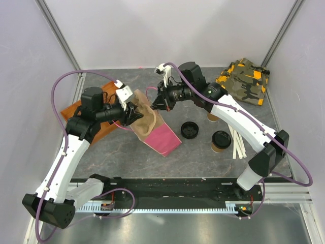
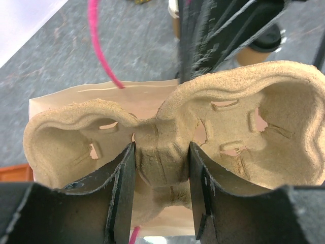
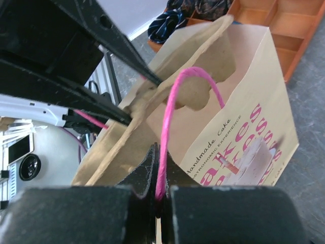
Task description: Pack the takeout coffee
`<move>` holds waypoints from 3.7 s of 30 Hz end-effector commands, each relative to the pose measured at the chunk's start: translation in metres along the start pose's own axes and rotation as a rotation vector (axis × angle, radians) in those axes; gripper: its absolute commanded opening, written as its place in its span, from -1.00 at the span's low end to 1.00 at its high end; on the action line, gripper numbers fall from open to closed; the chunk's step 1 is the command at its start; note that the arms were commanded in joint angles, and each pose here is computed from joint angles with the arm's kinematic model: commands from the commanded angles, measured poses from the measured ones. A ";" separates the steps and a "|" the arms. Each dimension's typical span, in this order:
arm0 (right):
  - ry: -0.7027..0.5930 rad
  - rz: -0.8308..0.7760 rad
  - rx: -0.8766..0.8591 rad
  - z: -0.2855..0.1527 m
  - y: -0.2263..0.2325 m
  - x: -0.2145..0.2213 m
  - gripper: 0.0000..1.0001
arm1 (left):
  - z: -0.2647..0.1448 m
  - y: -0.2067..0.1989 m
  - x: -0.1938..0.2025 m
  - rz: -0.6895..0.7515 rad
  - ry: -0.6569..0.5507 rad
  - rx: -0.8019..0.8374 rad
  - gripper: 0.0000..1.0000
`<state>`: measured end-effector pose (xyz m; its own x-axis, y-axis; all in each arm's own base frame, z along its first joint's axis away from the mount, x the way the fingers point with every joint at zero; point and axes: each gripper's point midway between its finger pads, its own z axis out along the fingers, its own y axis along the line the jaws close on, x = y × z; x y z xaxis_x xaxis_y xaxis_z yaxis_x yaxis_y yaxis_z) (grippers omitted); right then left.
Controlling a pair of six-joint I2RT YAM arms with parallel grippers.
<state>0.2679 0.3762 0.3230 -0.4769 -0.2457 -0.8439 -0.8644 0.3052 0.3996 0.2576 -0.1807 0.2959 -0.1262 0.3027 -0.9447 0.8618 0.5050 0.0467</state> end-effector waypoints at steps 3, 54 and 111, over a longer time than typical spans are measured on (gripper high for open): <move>-0.023 -0.064 -0.098 -0.007 0.022 -0.004 -1.00 | -0.003 0.010 0.010 0.104 0.042 -0.041 -0.60; -0.073 0.351 -0.098 0.004 0.022 0.013 -1.00 | 0.011 -0.018 0.059 0.222 0.369 0.024 -0.62; -0.101 0.647 -0.262 -0.008 0.037 0.050 -1.00 | -0.011 -0.072 0.109 0.025 0.554 0.091 -0.64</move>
<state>0.2125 0.3789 0.2922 -0.9672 -0.0177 -0.2532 -0.2538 0.0555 0.9657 0.1882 -0.1729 0.2063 -0.2535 0.7294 -0.6354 0.9212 0.3824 0.0715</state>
